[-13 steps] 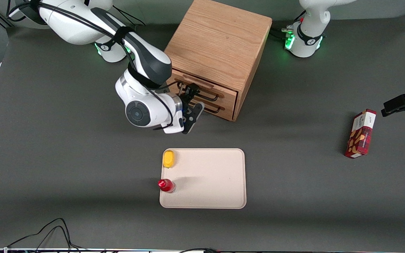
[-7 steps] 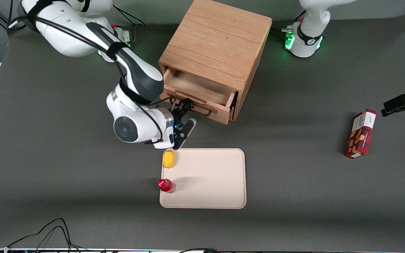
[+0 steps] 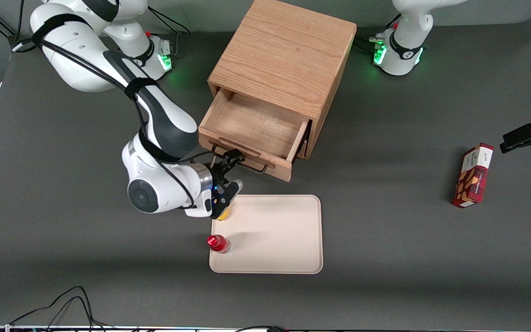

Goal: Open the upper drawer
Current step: 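Pull the upper drawer outward with the right gripper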

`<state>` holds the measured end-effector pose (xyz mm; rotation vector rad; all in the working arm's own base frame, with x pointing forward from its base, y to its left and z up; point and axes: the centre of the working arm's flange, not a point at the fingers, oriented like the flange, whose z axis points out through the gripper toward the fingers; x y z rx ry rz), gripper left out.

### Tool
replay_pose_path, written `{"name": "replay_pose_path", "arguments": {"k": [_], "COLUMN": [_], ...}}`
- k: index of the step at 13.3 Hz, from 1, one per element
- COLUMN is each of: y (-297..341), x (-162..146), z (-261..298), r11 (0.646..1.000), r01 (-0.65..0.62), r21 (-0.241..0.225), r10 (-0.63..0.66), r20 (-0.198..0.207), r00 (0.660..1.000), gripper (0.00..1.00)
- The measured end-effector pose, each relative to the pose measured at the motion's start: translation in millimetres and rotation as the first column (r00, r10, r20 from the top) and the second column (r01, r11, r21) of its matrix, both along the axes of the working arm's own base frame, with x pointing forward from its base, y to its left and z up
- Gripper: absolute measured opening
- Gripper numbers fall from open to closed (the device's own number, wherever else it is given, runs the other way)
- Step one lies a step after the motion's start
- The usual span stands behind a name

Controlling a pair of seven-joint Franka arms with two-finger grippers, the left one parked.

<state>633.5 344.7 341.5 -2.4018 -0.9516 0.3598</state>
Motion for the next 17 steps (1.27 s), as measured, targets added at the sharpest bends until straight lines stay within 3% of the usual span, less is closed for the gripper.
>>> {"name": "replay_pose_path", "arguments": {"k": [6,10,17], "y": [-10.5,-11.9,-11.3], "x": [12.8,11.6,9.0], "z": [3.5,11.2,42.3], "r11": [1.000,0.999,0.997], "r01": [-0.005,-0.041,-0.065], "r21": [0.006,-0.035,-0.050], "r10": [0.005,0.042,0.068], "r20": [0.025,0.034,0.066], "r00": [1.000,0.999,0.996], "gripper": [1.00,1.00,1.00]}}
